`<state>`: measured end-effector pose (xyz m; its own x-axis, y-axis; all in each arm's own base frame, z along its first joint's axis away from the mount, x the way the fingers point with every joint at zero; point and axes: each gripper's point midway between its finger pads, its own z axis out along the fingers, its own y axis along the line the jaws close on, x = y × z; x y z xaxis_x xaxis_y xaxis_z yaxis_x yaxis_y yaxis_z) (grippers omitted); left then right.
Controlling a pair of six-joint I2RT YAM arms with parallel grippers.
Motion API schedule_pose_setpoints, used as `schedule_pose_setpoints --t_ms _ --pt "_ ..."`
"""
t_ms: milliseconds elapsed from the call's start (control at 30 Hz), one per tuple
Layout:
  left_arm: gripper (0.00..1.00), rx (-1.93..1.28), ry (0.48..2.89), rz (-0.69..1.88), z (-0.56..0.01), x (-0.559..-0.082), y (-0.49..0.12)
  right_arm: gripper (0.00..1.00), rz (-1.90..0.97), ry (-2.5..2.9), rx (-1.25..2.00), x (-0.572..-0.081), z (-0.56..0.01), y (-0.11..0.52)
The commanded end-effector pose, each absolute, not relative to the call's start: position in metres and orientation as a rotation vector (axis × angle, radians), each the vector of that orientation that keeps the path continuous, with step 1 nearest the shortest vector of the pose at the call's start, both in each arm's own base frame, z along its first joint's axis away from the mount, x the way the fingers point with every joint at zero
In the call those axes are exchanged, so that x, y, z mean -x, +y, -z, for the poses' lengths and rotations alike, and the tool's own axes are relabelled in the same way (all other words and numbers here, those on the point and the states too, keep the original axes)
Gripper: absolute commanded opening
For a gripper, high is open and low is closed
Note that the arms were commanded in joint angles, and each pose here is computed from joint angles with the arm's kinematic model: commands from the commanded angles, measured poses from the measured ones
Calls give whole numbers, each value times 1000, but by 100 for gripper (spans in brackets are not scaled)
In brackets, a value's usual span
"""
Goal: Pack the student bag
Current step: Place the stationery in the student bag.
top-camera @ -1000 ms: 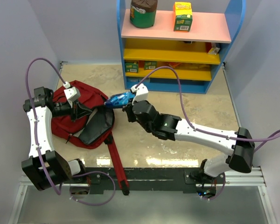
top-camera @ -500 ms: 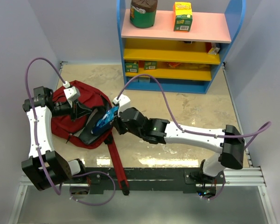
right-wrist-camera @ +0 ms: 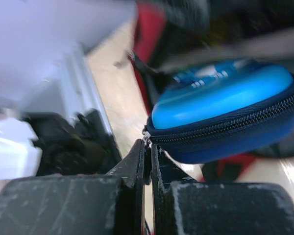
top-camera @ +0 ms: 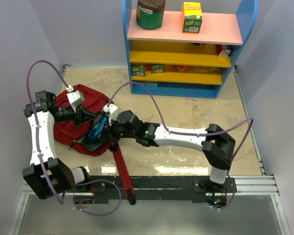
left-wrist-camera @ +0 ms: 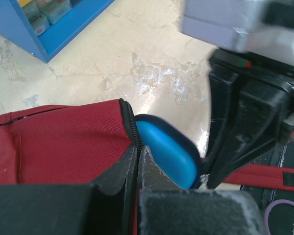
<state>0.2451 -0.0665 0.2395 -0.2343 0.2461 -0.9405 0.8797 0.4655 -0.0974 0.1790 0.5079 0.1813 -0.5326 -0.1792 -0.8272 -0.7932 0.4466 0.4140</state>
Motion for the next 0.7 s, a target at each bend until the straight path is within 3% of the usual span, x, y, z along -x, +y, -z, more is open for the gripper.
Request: schedule_pose_setpoints --t_ms 0,167,233,333,467,667 --pt "0 -956 1617 850 -268 -246 -77 0 -1206 1956 838 -222 -168 527" --pt "0 -956 1613 849 -269 -246 -77 0 -976 2145 783 -277 -97 516" --pt "0 -956 1612 849 -268 -246 -77 0 -882 2154 723 -298 -94 515" --pt "0 -954 1616 854 -267 -247 -76 0 -782 2244 672 -304 -64 505" --pt "0 -953 1626 855 -264 -248 -75 0 -880 2296 667 -287 -40 508" --pt "0 -952 1626 859 -265 -249 -75 9 -899 2439 704 -270 5 508"
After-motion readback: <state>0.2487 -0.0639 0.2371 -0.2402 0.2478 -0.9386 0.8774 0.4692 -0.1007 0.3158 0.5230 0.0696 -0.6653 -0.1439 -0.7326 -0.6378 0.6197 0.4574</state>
